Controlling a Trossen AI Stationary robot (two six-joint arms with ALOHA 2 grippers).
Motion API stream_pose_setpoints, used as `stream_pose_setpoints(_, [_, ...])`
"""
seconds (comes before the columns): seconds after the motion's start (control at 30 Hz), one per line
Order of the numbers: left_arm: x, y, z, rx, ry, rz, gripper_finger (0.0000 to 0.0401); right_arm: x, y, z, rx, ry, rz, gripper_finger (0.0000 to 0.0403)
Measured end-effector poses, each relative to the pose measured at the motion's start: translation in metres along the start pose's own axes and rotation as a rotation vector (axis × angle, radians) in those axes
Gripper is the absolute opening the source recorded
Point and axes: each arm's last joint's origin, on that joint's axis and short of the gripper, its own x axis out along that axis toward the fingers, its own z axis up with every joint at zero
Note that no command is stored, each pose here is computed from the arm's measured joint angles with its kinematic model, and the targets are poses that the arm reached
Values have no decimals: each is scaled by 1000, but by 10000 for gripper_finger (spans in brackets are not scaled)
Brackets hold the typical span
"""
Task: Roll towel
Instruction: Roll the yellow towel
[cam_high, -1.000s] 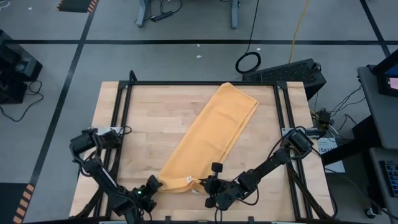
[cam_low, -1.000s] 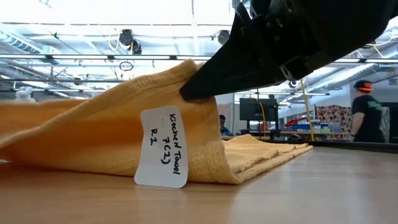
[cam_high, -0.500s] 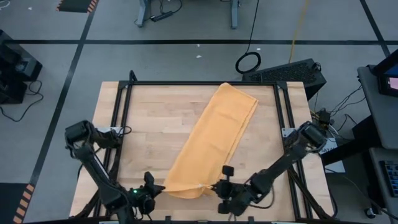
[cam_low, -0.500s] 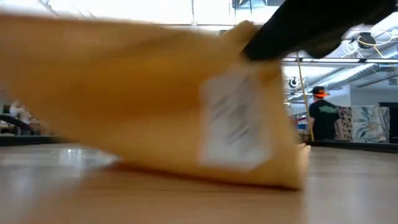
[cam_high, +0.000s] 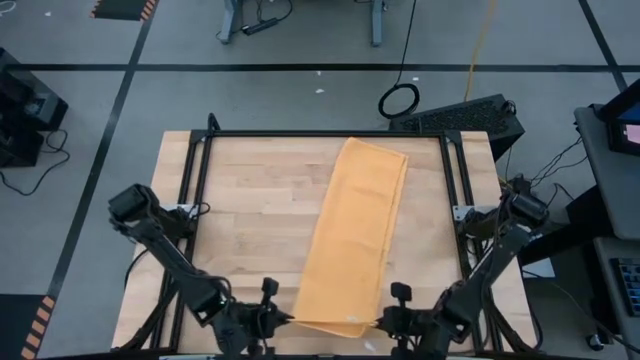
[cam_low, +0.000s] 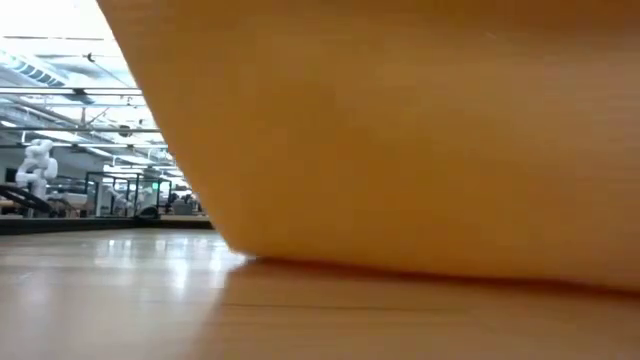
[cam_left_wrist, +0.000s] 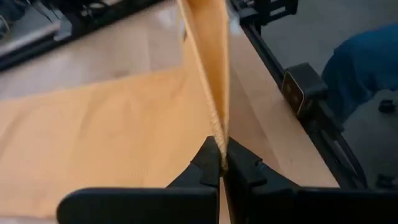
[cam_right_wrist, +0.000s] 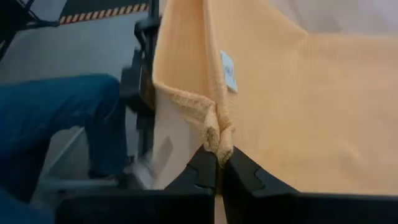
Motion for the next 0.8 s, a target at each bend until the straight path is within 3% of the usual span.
stream_pose_setpoints(0.27, [14,11,-2,-154,33,-49,3,10,6,-26,62,37,-51,0])
stream_pose_setpoints(0.43, [36,24,-23,-236,130,-43,7,27,7,-40,80,83,-80,0])
stream_pose_setpoints(0.6, [51,24,-34,-283,221,-233,10,39,16,-45,122,68,-15,0])
stream_pose_setpoints(0.7, [50,19,-29,-292,193,-345,10,43,24,-46,182,63,56,0])
stream_pose_setpoints(0.8, [50,18,-25,-276,163,-383,11,44,26,-46,251,66,76,0])
